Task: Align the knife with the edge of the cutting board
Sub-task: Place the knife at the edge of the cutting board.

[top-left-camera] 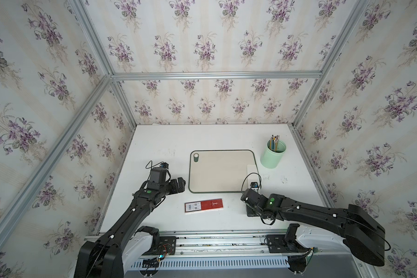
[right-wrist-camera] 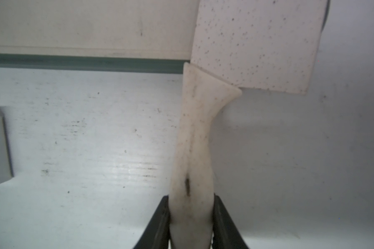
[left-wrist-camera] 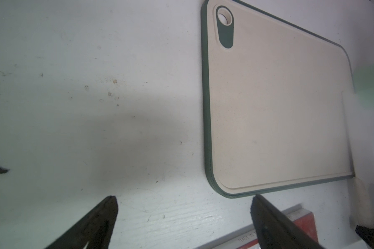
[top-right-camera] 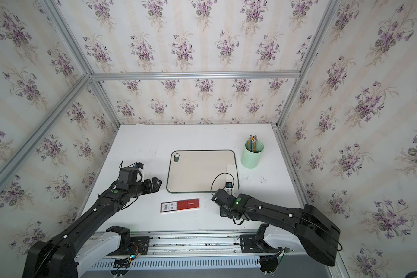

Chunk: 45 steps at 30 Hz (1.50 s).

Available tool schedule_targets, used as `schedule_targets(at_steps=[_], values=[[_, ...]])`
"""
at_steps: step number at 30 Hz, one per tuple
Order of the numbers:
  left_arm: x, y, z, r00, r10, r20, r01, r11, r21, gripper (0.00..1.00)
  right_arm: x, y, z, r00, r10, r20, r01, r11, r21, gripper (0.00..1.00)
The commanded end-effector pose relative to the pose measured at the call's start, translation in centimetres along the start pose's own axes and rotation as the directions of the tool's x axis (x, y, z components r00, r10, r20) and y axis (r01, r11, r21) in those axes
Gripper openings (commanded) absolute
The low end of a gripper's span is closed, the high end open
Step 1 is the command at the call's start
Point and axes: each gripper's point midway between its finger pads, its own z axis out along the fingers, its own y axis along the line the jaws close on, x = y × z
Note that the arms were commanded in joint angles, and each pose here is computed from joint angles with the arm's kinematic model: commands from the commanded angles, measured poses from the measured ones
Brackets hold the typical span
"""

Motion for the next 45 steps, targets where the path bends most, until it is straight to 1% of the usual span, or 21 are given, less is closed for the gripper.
schedule_targets(at_steps=[1,8,14,16,21,27,37,45], values=[[-0.4,-0.3,0.0,1.000,0.006,0.015,-0.006,1.000,0.016,0.99,0.1,0.0,0.0,1.000,-0.013,-0.006,0.013,1.000,0.007,0.08],[-0.5,-0.4,-0.3,0.999,0.009,0.033,-0.010,1.000,0.023,0.99,0.3,-0.1,0.4,0.999,-0.032,-0.029,0.033,0.999,0.027,0.08],[-0.4,-0.5,-0.4,0.999,0.010,0.037,-0.011,1.000,0.027,1.00,0.3,-0.3,0.3,0.999,-0.020,-0.026,0.021,0.999,0.037,0.12],[-0.5,-0.5,-0.4,0.999,0.011,0.040,-0.012,1.000,0.029,1.00,0.3,-0.4,0.3,1.000,-0.017,-0.026,0.018,0.999,0.040,0.15],[-0.5,-0.6,-0.4,0.999,0.013,0.037,-0.015,0.999,0.032,0.99,0.4,-0.6,0.3,0.999,-0.012,-0.032,0.013,0.998,0.055,0.32],[-0.4,-0.6,-0.3,0.999,0.013,0.035,-0.014,0.999,0.032,1.00,0.2,-0.8,0.3,1.000,-0.002,-0.023,0.004,0.998,0.065,0.39],[-0.4,-0.5,-0.2,0.999,0.012,0.031,-0.013,0.999,0.030,0.99,-0.1,-1.0,0.3,1.000,0.001,-0.006,0.000,0.996,0.085,0.42],[-0.5,-0.5,-0.2,0.999,0.012,0.031,-0.013,1.000,0.028,0.99,-0.3,-1.2,0.3,1.000,0.002,0.004,-0.002,0.995,0.096,0.38]])
